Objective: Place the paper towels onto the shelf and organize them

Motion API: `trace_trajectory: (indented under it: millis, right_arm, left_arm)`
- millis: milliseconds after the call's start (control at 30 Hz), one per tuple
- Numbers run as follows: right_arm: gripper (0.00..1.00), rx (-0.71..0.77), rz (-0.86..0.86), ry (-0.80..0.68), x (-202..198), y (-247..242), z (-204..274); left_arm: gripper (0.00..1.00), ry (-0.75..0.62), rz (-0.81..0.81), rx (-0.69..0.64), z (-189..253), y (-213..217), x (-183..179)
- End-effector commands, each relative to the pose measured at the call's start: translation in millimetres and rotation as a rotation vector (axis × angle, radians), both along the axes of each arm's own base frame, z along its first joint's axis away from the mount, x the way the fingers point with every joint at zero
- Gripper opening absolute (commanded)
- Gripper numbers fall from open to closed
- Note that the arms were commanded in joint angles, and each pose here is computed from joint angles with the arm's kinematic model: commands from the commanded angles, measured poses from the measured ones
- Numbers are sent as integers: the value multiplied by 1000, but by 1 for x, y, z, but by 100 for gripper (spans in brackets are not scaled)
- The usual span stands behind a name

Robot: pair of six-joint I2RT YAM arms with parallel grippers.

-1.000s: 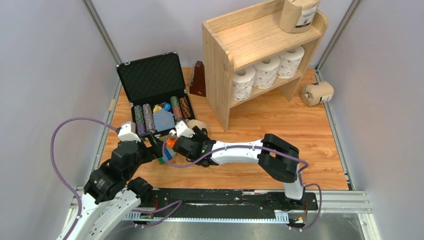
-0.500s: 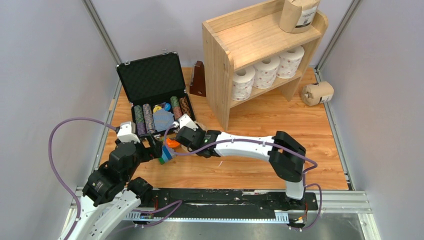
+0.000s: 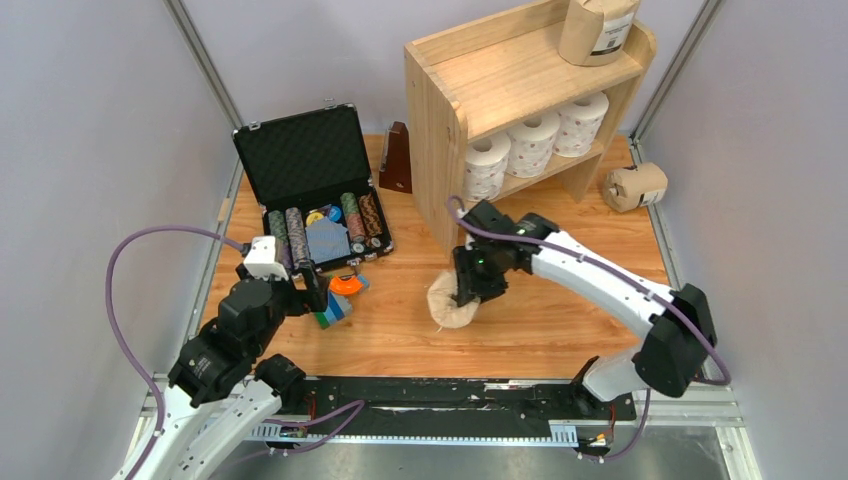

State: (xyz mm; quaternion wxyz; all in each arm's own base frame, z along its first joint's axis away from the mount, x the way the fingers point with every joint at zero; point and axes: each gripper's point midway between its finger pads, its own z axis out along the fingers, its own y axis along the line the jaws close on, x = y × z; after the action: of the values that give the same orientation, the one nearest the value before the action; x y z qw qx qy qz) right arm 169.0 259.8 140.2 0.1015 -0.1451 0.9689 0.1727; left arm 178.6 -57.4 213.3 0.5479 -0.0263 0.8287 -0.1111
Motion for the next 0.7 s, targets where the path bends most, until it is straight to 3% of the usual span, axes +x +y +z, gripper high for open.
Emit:
trace_trajectory:
  millis: [0, 300, 667]
  right_arm:
    - [25, 111, -118, 160, -12, -31, 13]
    - [30, 141, -270, 203, 32, -78, -7]
    - [55, 94, -345, 211, 46, -95, -38]
  left_arm:
    - [100, -56, -38, 2, 11, -7, 6]
    - [100, -79, -26, -8, 13, -3, 4]
    - [100, -86, -20, -12, 13, -2, 4]
